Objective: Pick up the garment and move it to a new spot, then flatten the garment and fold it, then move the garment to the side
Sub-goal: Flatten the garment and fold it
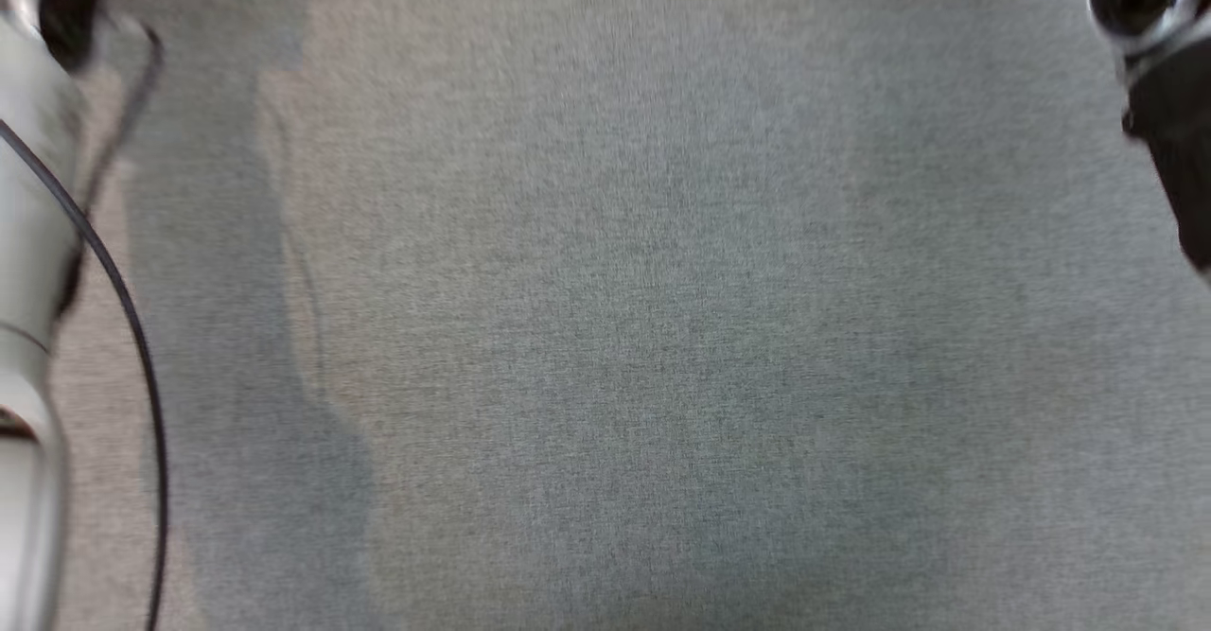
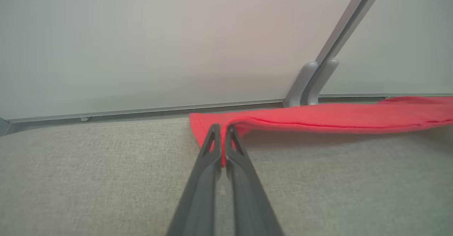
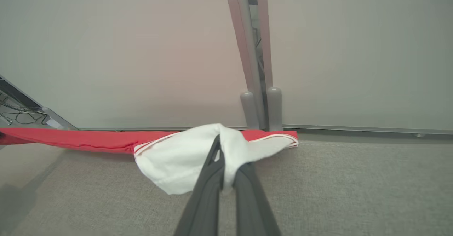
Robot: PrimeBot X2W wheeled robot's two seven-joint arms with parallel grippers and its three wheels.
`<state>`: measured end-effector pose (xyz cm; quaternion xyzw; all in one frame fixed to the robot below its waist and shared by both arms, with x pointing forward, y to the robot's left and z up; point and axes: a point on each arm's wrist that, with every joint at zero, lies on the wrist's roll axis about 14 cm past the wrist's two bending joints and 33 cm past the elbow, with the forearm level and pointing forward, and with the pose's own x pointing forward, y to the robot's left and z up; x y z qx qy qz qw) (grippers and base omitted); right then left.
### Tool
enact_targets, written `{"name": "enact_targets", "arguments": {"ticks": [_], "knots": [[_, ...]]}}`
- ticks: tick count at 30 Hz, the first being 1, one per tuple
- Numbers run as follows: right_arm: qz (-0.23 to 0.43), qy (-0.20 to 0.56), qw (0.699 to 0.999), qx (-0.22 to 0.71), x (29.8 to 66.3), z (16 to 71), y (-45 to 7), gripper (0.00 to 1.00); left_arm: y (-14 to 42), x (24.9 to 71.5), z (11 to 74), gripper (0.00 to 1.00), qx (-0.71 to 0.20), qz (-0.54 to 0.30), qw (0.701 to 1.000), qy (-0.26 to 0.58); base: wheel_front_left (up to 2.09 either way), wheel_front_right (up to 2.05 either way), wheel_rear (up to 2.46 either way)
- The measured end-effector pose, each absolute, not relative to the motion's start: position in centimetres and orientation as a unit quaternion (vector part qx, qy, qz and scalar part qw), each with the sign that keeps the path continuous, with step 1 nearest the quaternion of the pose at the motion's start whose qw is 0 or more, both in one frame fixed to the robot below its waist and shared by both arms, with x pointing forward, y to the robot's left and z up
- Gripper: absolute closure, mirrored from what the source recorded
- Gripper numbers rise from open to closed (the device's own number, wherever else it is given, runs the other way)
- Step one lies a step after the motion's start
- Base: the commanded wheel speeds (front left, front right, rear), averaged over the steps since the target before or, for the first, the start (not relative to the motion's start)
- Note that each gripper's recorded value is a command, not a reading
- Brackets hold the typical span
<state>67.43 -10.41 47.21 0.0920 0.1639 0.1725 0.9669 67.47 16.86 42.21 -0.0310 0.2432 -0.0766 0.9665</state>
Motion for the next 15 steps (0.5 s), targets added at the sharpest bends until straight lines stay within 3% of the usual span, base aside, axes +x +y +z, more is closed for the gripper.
{"name": "enact_targets", "arguments": {"ticks": [9,15], "knots": [[0.173,0.232,0.948,0.135,60.0,46.0,-11.5,1.0,15.5,60.6,44.3,1.0,-0.076,-0.107,0.963,0.237,0.0,0.0,0.0],[0.196,0.231,0.939,0.161,56.4,47.5,-9.9,1.0,15.9,57.2,47.3,1.0,-0.081,-0.122,0.967,0.208,0.0,0.0,0.0]]}}
